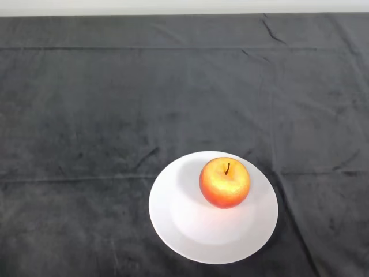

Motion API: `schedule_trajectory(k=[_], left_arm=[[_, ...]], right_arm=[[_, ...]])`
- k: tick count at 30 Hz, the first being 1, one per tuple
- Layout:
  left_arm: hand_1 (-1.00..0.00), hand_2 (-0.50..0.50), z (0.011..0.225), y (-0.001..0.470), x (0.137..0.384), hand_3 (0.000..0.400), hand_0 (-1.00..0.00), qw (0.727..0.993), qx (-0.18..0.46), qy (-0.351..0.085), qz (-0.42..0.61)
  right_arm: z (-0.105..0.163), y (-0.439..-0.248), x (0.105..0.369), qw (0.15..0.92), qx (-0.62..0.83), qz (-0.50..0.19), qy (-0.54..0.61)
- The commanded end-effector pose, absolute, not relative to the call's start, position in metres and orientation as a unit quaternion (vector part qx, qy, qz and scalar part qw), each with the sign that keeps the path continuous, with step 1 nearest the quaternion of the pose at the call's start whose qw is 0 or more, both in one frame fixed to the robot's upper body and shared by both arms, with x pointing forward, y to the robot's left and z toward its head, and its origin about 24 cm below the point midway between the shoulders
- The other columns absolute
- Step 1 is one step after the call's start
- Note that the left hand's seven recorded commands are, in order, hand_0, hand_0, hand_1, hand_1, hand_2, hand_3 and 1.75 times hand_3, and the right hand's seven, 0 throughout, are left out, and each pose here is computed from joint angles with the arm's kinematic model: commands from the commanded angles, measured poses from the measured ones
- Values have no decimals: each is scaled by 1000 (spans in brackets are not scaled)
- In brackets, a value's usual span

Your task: Move the apple to the plate

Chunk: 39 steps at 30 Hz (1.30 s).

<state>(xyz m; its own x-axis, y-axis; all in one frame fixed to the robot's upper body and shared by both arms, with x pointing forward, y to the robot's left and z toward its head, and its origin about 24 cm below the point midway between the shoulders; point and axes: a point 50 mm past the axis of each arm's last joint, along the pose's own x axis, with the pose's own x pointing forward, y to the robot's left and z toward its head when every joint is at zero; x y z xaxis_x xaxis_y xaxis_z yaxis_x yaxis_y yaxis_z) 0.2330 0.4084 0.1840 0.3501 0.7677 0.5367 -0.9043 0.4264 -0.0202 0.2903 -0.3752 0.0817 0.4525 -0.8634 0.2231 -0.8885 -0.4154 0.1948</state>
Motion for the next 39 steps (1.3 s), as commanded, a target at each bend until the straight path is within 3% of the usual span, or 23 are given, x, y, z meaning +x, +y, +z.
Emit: schedule_trajectory(k=[1,39], left_arm=[[0,0,199,422,224,0,0,794,171,-253,526],[0,0,196,421,225,0,0,798,168,-247,523]], right_arm=[[88,-386,284,149,830,50,-535],[88,-386,284,149,830,50,-535]])
